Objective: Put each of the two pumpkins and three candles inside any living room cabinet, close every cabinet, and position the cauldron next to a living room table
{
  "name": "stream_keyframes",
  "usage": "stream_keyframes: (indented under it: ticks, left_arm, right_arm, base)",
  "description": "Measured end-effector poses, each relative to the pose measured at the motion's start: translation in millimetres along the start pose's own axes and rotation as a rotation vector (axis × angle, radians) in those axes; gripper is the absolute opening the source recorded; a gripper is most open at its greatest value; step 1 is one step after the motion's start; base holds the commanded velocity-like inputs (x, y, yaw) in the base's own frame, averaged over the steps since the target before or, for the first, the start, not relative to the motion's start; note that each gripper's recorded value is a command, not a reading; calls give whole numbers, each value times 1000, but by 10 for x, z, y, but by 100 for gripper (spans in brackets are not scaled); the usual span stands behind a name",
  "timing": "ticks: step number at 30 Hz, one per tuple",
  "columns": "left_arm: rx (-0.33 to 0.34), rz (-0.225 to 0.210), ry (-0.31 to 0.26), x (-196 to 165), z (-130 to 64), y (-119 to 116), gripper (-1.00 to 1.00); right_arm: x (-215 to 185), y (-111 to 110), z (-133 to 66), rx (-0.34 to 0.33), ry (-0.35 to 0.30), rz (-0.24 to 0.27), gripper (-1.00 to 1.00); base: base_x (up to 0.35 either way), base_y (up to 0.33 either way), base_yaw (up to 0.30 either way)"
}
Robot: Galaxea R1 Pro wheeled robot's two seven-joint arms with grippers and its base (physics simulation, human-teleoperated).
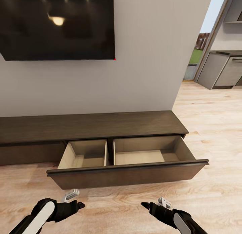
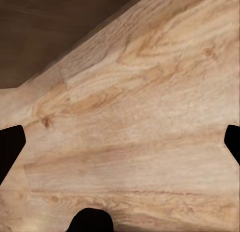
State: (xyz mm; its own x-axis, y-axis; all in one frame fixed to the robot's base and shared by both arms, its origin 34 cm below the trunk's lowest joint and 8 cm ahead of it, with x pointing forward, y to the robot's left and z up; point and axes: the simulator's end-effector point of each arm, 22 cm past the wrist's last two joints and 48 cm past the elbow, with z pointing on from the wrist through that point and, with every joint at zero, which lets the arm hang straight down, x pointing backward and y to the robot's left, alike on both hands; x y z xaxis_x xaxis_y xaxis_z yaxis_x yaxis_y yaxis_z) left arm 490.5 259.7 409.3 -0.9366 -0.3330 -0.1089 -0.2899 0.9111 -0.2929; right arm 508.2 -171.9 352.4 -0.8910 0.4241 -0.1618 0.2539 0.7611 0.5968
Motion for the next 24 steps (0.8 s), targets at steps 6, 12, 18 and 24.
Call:
stream_keyframes:
  ticks: [6, 12, 18, 24]
  left_arm:
    - [-6, 12, -16, -43, -84, -95, 100]
    - [-10, 24, -19, -65, -179, -175, 100]
    - [-25, 45, -41, -121, -270, -237, 100]
    - [-36, 60, -70, -194, -363, -313, 100]
  right_arm:
    - [-48, 8, -91, 33, -3, 0, 100]
    - [-89, 79, -181, 38, -3, -2, 100]
    - [-101, 117, -272, 59, 13, -51, 100]
    - [-97, 67, -368, 118, 34, -108, 100]
  base:
    - [0, 0, 0]
    - [0, 0, 0]
    - [0, 0, 0]
    - [0, 0, 0]
